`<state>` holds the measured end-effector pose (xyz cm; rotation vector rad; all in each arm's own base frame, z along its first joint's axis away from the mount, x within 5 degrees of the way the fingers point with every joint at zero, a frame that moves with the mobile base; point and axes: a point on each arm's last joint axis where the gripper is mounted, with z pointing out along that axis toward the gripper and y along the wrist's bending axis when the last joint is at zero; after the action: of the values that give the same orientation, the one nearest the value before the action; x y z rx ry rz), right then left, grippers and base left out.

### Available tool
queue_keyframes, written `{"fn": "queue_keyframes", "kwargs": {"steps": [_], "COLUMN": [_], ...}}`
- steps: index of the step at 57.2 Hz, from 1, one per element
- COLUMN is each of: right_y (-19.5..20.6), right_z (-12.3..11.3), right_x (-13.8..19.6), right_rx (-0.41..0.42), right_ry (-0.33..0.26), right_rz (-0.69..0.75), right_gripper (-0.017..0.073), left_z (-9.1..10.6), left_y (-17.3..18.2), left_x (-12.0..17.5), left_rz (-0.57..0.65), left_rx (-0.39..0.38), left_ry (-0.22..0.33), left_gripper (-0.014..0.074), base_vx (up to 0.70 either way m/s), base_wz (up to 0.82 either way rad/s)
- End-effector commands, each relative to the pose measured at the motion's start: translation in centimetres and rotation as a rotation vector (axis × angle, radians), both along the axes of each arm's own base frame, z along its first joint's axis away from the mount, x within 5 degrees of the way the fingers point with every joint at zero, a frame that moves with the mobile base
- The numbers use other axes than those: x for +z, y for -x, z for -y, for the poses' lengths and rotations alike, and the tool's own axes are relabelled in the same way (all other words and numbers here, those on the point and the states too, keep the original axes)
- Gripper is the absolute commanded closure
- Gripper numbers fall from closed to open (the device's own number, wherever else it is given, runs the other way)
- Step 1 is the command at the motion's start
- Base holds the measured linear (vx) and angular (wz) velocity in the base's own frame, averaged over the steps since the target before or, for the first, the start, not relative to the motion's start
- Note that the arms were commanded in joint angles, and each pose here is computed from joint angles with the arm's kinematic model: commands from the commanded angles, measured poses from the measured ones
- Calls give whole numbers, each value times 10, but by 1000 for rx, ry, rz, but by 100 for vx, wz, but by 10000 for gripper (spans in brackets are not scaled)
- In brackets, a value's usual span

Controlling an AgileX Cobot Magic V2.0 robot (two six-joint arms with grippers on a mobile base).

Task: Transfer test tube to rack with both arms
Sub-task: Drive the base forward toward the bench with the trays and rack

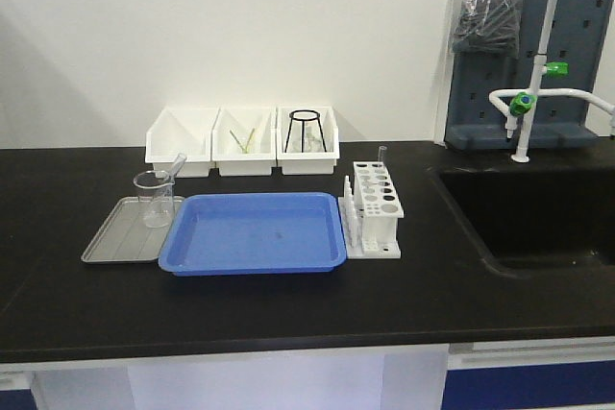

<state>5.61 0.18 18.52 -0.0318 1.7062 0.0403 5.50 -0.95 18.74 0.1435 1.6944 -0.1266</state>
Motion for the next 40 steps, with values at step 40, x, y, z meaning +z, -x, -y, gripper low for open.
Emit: {"fn": "queue_keyframes", "kwargs": {"steps": [40], "right_y": [-1], "right_z": [0], "right_x": [1], "right_rx": [4], "right_ry": [7], "right_rz": [71], "right_gripper": [567], "left_z": [0], "left_y": [1], "left_x": [15], "left_rz": [110], "left_rx": [0], "left_ry": [29], "left_gripper": [601], "base_vx": [40], "base_wz": [13]}}
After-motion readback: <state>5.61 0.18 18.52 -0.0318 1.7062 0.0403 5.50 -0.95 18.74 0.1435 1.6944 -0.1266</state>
